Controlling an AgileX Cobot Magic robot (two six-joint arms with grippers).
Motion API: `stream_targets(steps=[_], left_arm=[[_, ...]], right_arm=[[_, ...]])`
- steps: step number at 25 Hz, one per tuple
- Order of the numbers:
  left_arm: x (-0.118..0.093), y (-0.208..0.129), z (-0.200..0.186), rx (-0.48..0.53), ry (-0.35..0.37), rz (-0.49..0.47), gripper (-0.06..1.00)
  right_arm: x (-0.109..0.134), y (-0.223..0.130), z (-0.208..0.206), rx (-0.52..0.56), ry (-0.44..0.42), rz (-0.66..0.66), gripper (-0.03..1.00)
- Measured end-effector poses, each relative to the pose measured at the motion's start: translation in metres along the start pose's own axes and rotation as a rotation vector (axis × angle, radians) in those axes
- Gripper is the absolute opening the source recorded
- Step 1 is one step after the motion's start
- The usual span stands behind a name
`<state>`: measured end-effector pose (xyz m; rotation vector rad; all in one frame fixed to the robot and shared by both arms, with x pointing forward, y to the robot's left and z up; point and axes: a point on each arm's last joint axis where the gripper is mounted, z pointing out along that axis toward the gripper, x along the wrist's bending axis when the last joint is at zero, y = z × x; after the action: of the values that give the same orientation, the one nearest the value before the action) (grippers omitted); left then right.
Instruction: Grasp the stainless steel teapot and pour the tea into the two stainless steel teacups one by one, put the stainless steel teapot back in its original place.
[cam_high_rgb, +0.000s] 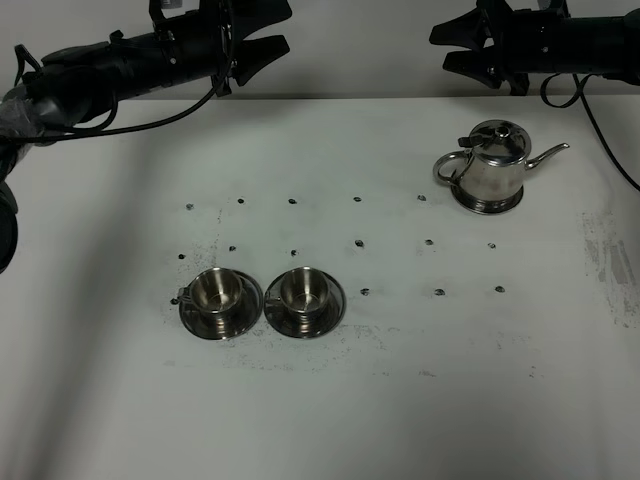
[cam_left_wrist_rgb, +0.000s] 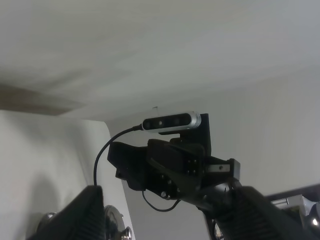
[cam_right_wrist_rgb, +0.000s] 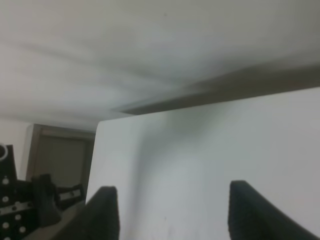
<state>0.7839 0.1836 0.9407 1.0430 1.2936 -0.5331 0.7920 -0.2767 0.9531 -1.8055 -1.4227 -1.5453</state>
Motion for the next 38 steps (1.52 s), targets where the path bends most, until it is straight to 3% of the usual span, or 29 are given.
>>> stream_targets(steps=[12, 14, 17, 22, 27, 30, 34, 38], left_arm=[[0.0, -0.001, 0.0, 0.009, -0.001, -0.014, 0.54], [-0.003, 0.0, 0.0, 0.016, -0.003, 0.029, 0.54], [-0.02, 0.009, 0.002, 0.045, 0.016, 0.181, 0.54], [-0.052, 0.027, -0.001, 0.102, 0.163, 0.462, 0.54], [-0.057, 0.034, -0.013, 0.196, 0.418, 0.649, 0.54], [-0.075, 0.035, -0.022, 0.247, 0.542, 0.764, 0.54], [-0.12, 0.024, -0.032, 0.244, 0.567, 0.844, 0.54], [-0.15, 0.005, -0.051, 0.281, 0.576, 0.941, 0.54]], right_arm=[[0.0, 0.0, 0.0, 0.001, 0.001, 0.003, 0.47], [0.002, 0.001, 0.0, -0.001, 0.003, -0.002, 0.47], [0.012, 0.007, -0.004, -0.009, -0.001, -0.086, 0.47], [0.039, 0.018, -0.018, 0.003, -0.107, -0.305, 0.47], [0.046, 0.018, -0.027, 0.064, -0.251, -0.38, 0.47], [0.058, 0.019, -0.039, 0.081, -0.35, -0.419, 0.47], [0.103, 0.014, -0.07, 0.084, -0.452, -0.497, 0.47], [0.147, -0.011, -0.094, 0.145, -0.576, -0.597, 0.47]])
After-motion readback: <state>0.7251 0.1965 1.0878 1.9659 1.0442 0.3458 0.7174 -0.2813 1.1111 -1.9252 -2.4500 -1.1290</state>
